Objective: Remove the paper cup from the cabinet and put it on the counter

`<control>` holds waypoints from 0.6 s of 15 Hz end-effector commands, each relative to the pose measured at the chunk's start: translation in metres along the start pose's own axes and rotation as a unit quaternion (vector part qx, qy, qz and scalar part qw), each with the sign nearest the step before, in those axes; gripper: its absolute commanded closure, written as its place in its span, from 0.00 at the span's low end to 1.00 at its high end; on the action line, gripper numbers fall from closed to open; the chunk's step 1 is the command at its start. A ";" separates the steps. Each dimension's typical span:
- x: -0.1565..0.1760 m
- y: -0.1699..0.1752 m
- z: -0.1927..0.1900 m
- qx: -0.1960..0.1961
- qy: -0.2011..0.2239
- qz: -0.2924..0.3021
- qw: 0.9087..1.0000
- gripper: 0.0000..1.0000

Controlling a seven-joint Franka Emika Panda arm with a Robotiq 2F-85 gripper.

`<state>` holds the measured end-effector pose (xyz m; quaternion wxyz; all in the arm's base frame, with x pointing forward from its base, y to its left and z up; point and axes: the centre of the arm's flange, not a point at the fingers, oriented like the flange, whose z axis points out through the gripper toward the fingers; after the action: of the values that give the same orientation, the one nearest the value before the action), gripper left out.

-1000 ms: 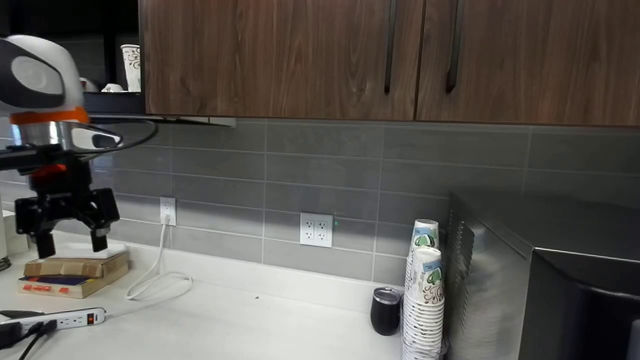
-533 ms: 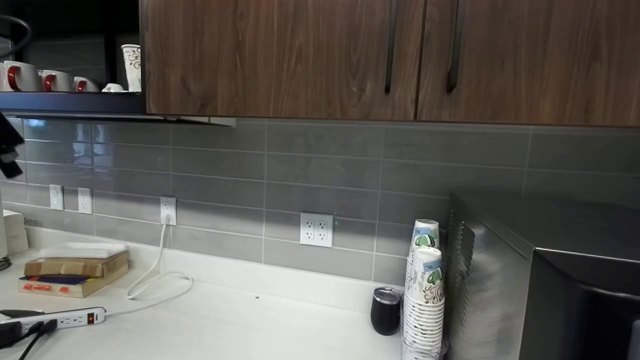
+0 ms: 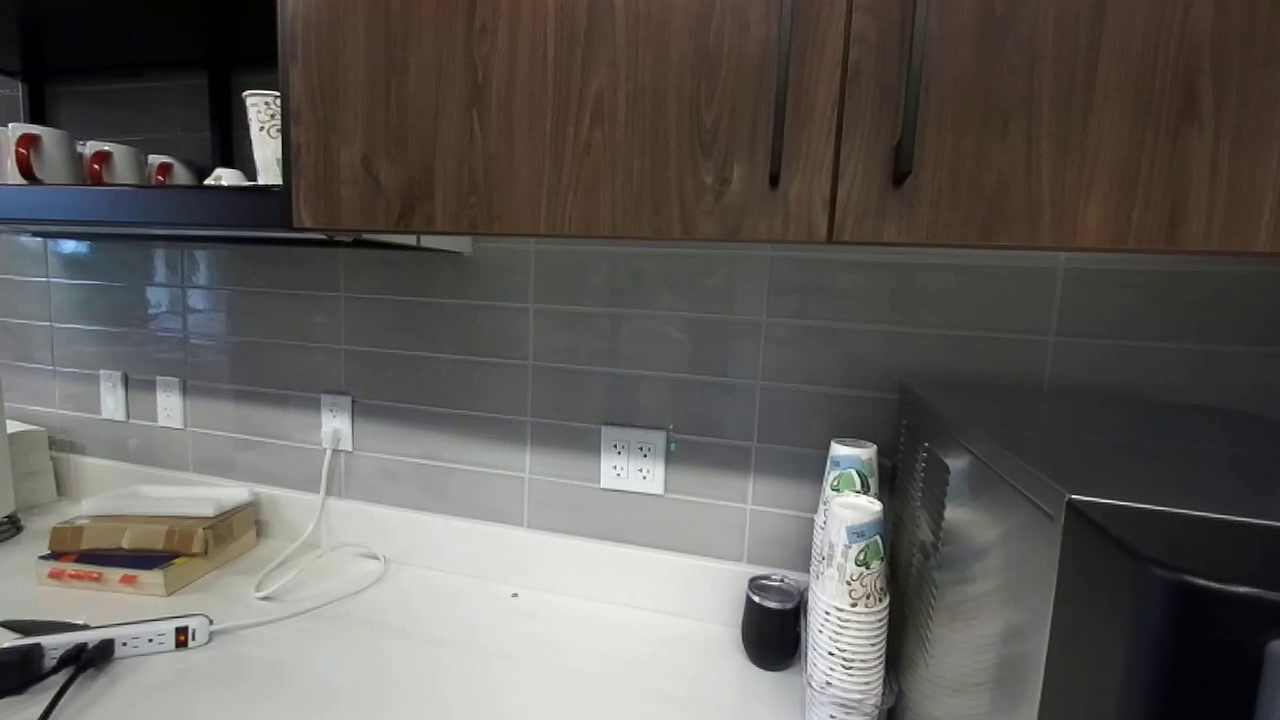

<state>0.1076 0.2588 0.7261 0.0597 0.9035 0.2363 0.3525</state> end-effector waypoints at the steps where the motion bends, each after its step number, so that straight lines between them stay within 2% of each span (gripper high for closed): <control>1: 0.045 0.011 -0.019 -0.007 0.017 0.019 1.000 0.00; 9: 0.117 0.037 -0.017 -0.032 0.020 0.055 0.998 0.00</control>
<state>0.1670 0.2646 0.7881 0.0574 0.9063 0.1854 0.3754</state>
